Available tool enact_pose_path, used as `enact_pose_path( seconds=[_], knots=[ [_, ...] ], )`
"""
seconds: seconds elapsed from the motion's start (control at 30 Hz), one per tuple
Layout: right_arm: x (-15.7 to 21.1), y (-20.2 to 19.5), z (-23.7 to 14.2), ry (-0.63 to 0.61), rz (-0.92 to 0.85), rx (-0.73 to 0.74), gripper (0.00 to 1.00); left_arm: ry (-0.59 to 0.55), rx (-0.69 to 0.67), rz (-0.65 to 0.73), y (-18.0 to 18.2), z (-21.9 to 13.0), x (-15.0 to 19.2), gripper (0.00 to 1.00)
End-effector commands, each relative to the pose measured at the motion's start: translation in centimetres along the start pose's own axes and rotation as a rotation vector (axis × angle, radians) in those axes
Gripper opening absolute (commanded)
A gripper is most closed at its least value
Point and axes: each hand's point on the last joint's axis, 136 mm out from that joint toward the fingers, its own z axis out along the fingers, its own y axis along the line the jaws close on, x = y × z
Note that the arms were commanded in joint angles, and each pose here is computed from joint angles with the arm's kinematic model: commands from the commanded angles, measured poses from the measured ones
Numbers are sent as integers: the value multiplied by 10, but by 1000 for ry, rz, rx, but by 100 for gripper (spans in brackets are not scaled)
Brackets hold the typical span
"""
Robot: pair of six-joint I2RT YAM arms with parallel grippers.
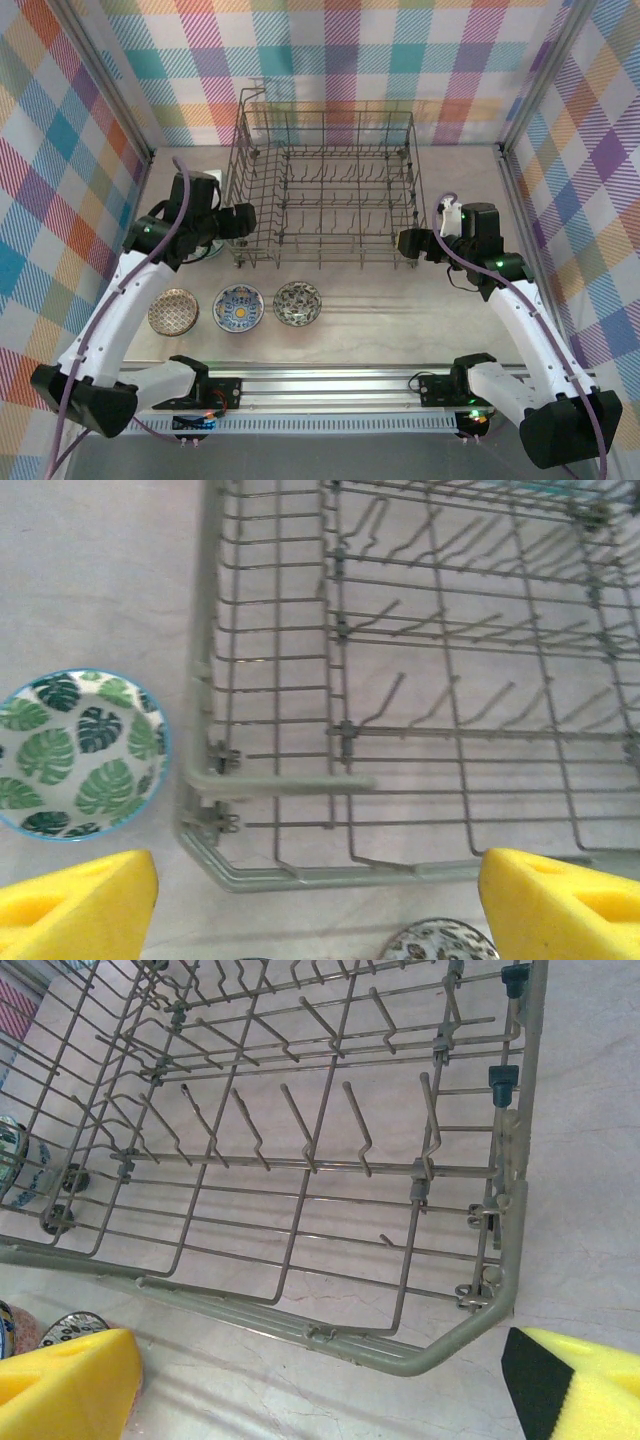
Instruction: Load the bowls into the dish rack
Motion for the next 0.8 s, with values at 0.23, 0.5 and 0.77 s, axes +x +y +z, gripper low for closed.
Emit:
enact_pose_path(
  seconds=[0.23, 0.5, 0.77],
  knots=[
    [-4, 3, 0, -1, 10, -3, 95, 38, -24, 42, 15, 46, -30, 84],
    [-3, -3, -3, -4, 25, 35, 96, 108, 85, 49, -10, 76, -30, 82],
    [-5, -25, -2, -13, 114, 141, 97, 170, 187, 95, -42, 67, 0, 82]
  ],
)
